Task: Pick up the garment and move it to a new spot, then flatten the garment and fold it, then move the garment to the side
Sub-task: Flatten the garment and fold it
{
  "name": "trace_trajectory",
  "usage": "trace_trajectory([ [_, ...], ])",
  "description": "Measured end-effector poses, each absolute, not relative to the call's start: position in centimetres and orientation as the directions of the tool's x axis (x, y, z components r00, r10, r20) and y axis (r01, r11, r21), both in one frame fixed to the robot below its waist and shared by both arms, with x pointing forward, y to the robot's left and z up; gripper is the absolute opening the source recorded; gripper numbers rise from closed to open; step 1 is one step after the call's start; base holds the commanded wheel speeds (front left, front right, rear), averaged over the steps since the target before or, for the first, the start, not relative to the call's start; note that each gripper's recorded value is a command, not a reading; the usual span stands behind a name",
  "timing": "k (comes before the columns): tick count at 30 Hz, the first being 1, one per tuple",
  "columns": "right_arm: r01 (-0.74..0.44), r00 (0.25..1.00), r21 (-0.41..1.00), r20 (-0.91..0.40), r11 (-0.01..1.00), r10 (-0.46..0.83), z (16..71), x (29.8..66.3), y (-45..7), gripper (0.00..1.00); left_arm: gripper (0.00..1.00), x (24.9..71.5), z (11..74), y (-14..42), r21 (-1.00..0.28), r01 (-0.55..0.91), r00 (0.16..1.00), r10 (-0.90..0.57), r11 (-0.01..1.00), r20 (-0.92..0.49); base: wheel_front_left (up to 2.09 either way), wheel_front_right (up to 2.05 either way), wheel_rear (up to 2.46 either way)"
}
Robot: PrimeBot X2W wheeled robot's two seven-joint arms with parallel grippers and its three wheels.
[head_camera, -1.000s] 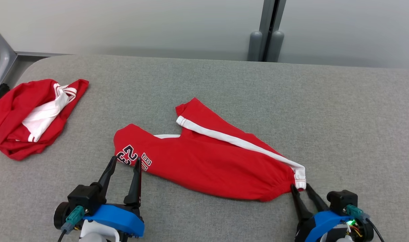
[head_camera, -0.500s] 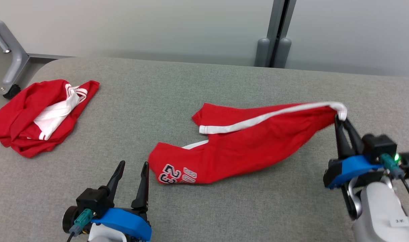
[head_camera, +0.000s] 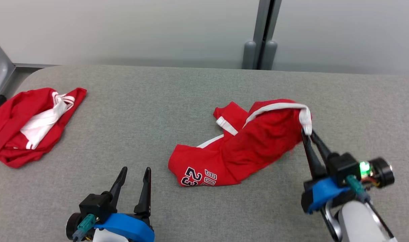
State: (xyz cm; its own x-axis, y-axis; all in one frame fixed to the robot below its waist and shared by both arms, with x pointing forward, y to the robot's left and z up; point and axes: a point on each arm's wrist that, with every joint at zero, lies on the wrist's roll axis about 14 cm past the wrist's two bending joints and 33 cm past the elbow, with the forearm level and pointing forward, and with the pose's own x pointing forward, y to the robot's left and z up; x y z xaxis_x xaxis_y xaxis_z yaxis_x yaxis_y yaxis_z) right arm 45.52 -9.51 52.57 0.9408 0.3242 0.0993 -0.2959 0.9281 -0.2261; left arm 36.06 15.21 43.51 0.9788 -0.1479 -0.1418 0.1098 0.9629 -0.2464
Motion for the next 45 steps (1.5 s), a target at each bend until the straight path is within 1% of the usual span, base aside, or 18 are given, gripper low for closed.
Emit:
trace_trajectory([
  [4, -0.291, 0.955, -0.187, -0.118, 0.938, 0.272, 45.0, 41.8, -11.9, 0.0, 1.0, 36.7, 43.3, 14.2, -0.249, 0.14, 0.973, -0.179, 0.958, -0.145, 0.0, 0.0, 0.0],
  [7, -0.252, 0.947, -0.161, -0.243, 0.954, 0.21, 40.9, 39.1, -14.2, 0.0, 1.0, 37.2, 43.1, 13.7, -0.244, 0.162, 0.968, -0.202, 0.956, -0.15, 0.0, 0.0, 0.0],
  [8, -0.234, 0.945, -0.155, -0.267, 0.96, 0.187, 40.2, 38.6, -15.0, 0.43, 1.0, 37.4, 43.0, 13.5, -0.242, 0.171, 0.966, -0.211, 0.955, -0.151, 0.0, 0.0, 0.0],
  [9, -0.215, 0.945, -0.152, -0.283, 0.965, 0.166, 39.7, 38.3, -15.7, 1.0, 1.0, 37.7, 43.0, 13.4, -0.24, 0.179, 0.964, -0.219, 0.954, -0.151, 0.0, 0.0, 0.0],
  [12, -0.152, 0.946, -0.137, -0.305, 0.979, 0.104, 38.9, 37.8, -17.6, 1.0, 1.0, 38.4, 43.0, 12.7, -0.237, 0.208, 0.958, -0.247, 0.949, -0.148, 0.0, 0.0, 0.0],
  [16, -0.098, 0.957, -0.14, -0.287, 0.985, 0.054, 39.5, 38.3, -19.3, 1.0, 1.0, 40.2, 43.7, 11.0, -0.259, 0.256, 0.948, -0.293, 0.932, -0.12, 0.0, 0.0, 0.0],
  [23, -0.045, 0.97, -0.142, -0.245, 0.989, 0.009, 40.6, 39.1, -20.9, 1.0, 1.0, 45.0, 45.3, 5.6, -0.296, 0.411, 0.895, -0.444, 0.862, -0.052, 0.0, 0.0, 0.0],
  [26, -0.03, 0.971, -0.137, -0.238, 0.99, -0.003, 40.7, 39.1, -21.3, 1.0, 1.0, 46.3, 44.0, 3.7, -0.303, 0.453, 0.863, -0.498, 0.838, -0.086, 0.0, 0.0, 0.0],
  [30, -0.01, 0.971, -0.121, -0.239, 0.993, -0.02, 40.6, 38.7, -21.8, 1.0, 1.0, 47.7, 41.6, 2.3, -0.331, 0.465, 0.834, -0.531, 0.821, -0.147, 0.0, 0.0, 0.0],
  [34, 0.001, 0.97, -0.112, -0.242, 0.994, -0.029, 40.5, 38.6, -22.0, 1.0, 1.0, 48.0, 39.8, 0.8, -0.357, 0.489, 0.794, -0.576, 0.796, -0.196, 0.0, 0.0, 0.0],
  [38, 0.014, 0.969, -0.105, -0.244, 0.994, -0.04, 40.5, 38.4, -22.4, 1.0, 1.0, 48.0, 37.7, 0.8, -0.349, 0.501, 0.76, -0.596, 0.792, -0.26, 0.0, 0.0, 0.0],
  [42, 0.018, 0.969, -0.101, -0.243, 0.995, -0.042, 40.5, 38.4, -22.4, 1.0, 1.0, 48.5, 37.2, 0.8, -0.352, 0.502, 0.751, -0.6, 0.79, -0.276, 0.0, 0.0, 0.0],
  [43, 0.018, 0.969, -0.101, -0.242, 0.995, -0.042, 40.5, 38.4, -22.4, 1.0, 0.95, 48.6, 37.2, 0.7, -0.353, 0.504, 0.749, -0.603, 0.788, -0.276, 0.0, 0.0, 0.0],
  [44, 0.017, 0.97, -0.1, -0.24, 0.995, -0.041, 40.5, 38.5, -22.4, 1.0, 0.43, 48.4, 37.1, 0.6, -0.351, 0.514, 0.741, -0.611, 0.783, -0.278, 0.0, 0.0, 0.0],
  [45, 0.017, 0.97, -0.098, -0.24, 0.995, -0.04, 40.5, 38.5, -22.3, 1.0, 0.06, 48.3, 37.1, 0.5, -0.35, 0.52, 0.736, -0.617, 0.779, -0.279, 0.0, 0.0, 0.0],
])
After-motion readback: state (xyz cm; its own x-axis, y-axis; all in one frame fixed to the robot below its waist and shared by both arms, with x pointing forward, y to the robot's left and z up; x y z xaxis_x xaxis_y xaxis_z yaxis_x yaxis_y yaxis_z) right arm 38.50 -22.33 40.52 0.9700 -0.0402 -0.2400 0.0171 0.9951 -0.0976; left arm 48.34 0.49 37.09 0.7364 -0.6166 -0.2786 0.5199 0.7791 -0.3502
